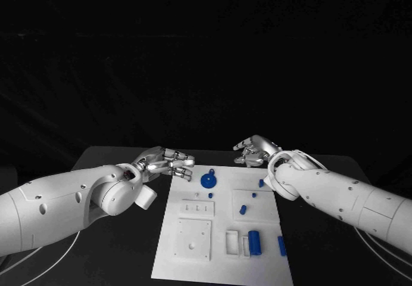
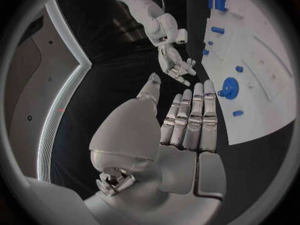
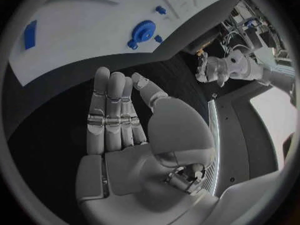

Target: Assemble the parts on the task board

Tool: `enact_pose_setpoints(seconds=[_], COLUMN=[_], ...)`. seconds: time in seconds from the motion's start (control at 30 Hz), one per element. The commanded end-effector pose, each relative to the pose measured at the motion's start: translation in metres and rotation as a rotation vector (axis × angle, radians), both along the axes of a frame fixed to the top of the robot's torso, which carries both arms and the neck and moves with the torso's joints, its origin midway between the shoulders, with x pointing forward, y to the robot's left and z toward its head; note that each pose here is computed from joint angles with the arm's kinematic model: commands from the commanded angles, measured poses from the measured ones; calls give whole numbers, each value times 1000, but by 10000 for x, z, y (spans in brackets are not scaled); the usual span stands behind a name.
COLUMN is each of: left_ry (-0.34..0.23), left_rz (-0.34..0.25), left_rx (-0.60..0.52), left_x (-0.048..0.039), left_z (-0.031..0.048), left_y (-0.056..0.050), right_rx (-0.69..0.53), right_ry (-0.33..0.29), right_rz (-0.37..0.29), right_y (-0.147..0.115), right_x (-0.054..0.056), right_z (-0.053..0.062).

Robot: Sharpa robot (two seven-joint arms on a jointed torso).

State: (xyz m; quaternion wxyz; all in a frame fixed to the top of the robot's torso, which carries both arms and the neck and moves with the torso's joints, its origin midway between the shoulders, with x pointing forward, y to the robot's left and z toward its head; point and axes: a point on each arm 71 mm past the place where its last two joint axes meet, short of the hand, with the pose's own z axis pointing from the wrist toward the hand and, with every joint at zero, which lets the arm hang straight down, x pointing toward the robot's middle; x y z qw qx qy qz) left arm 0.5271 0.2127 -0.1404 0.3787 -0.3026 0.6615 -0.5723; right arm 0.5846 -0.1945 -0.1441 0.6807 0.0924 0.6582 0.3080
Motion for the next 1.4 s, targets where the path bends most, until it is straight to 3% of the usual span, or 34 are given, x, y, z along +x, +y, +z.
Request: enact_pose_setpoints(seconds=[0.03,0.2,0.43,0.5,0.63,0.83,1.3,1.4], left_ry=[-8,-5,0,2,5,7,20,22], left_rz=[-7,6,13,14,15,14,3,1], left_rx=[-9,-5,-4,-3,-3,-3,-4,-4], left_x=[7,35,55,58,61,61,18,6], left_z=[-4,-34,-69,-80,-95,-102,-117,-120], left_y=[16,69,110,122,134,141,156,162], right_rx=[222,367,598,684,742,715,578,490], right_ry=[101,169,289,327,348,351,374,366], right_rz=[112,149,159,152,110,37,-60,-63], right_y=[-49,-246,-469,-549,-700,-911,-1134,-1146], right_x=[-22,-17,9,14,21,30,-31,-52], right_z=[28,87,68,50,13,-73,-492,-554])
